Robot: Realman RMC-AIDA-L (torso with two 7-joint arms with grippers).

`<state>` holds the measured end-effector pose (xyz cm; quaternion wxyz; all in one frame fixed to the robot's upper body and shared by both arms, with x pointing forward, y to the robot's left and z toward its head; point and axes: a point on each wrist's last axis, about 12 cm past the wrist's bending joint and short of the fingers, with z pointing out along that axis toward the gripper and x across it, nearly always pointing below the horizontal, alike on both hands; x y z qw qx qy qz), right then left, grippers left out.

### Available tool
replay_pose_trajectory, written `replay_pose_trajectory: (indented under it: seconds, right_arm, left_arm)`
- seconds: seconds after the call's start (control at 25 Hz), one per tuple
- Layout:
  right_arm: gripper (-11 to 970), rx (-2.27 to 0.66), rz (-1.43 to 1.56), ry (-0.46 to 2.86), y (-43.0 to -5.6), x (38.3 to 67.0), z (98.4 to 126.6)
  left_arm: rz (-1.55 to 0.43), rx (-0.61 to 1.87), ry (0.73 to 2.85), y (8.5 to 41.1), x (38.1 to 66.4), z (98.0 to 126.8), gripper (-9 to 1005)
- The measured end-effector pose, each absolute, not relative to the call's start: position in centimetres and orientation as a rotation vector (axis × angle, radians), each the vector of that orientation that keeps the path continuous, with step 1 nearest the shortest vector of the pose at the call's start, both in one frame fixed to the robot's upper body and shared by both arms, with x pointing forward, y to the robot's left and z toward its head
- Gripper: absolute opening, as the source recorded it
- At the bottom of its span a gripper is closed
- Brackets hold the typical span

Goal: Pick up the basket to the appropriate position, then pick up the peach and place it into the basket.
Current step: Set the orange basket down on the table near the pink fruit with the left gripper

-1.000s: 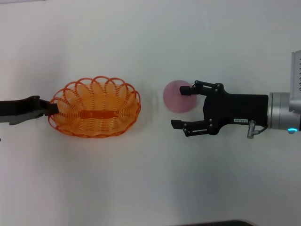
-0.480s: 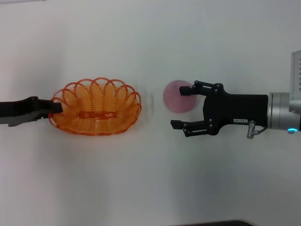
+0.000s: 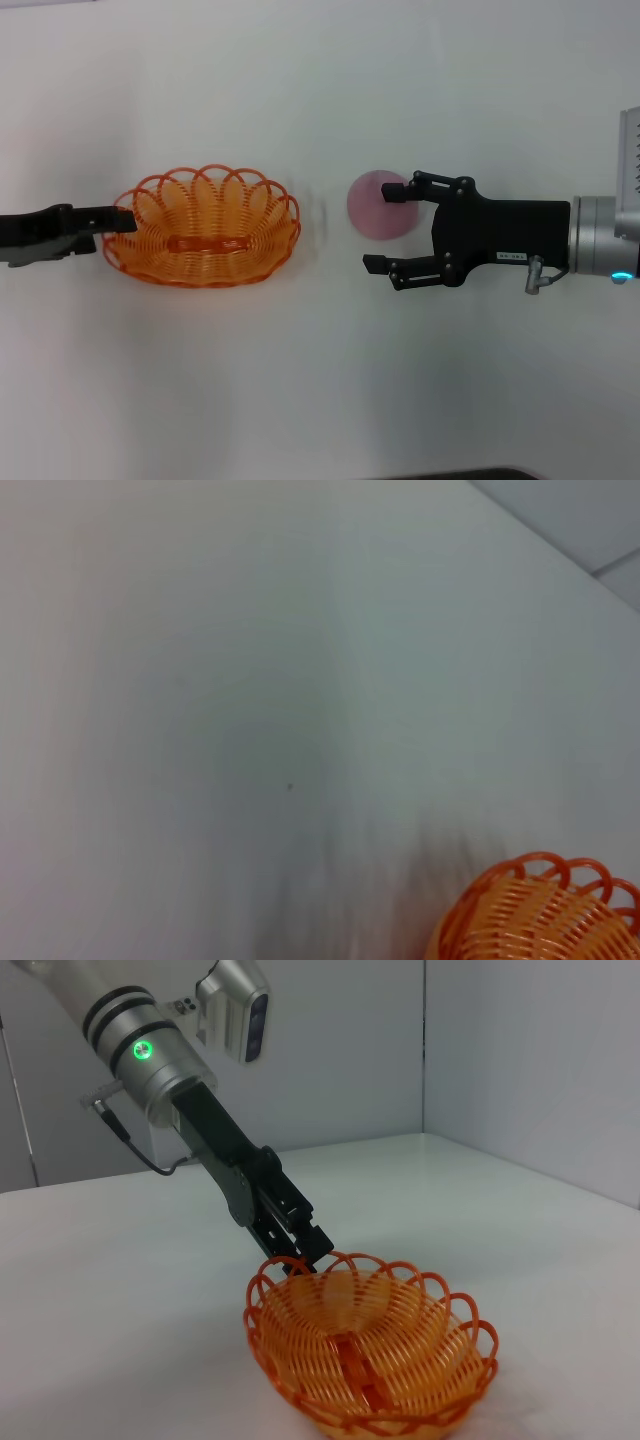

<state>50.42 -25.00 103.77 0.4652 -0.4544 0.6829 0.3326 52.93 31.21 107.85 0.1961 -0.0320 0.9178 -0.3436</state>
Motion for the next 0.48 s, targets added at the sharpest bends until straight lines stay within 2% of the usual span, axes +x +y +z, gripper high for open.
replay_pose_trajectory:
  seconds: [0.16, 0.48]
  right_arm:
    - [945, -1.115, 0.815, 1.678, -25.02, 50.44, 103.77]
    - [945, -1.115, 0.809, 1.68, -25.02, 50.53, 103.77]
  left_arm:
    - [-0.947, -0.039, 2.551, 31.3, 52.98, 107.97, 838]
    - [-0.941, 0.259, 2.321, 31.86, 52.1, 108.58, 842]
